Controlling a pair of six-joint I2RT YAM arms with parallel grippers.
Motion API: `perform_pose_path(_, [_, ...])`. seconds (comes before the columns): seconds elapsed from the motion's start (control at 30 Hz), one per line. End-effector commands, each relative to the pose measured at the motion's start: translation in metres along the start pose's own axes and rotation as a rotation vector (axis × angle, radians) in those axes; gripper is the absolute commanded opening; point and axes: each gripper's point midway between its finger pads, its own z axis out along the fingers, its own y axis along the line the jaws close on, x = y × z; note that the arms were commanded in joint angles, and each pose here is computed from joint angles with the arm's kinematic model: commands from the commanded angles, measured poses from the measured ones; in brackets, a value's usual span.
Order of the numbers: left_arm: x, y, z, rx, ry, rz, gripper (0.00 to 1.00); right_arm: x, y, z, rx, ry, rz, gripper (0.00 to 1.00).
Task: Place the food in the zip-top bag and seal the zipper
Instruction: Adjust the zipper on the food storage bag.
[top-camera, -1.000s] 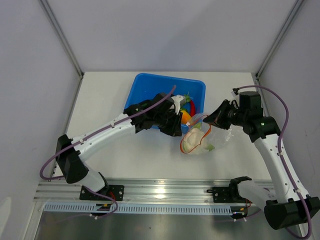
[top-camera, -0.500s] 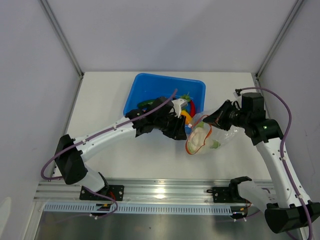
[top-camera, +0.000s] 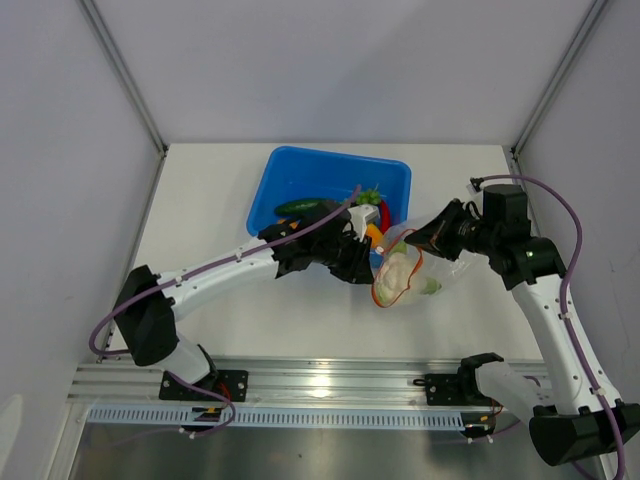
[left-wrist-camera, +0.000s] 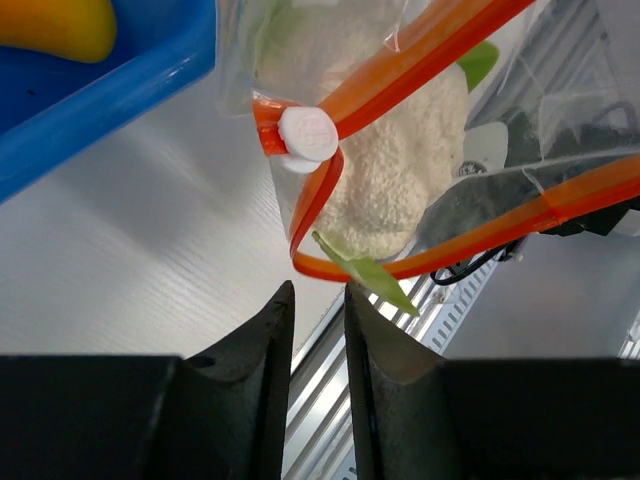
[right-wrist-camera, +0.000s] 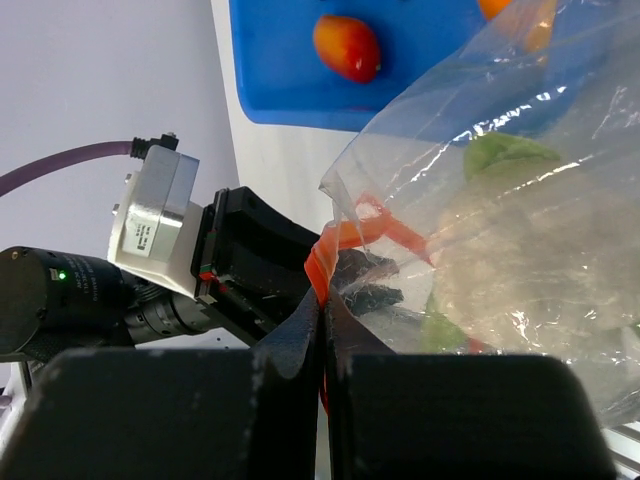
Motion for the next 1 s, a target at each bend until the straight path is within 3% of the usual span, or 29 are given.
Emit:
perform_pose_path(0.0, [0.000,-0.006,0.005,0.032,-0.003,0.016,0.28,-0.011,0.025,-0.010,-0.076,-0.034,-0.039,0.00])
perform_pose_path(0.97, [0.028,0.011,0.044,0.047,0.083,-0.024,0.21,-0.023,0.028,-0.006,-0.070,-0.048,-0.028,0.00])
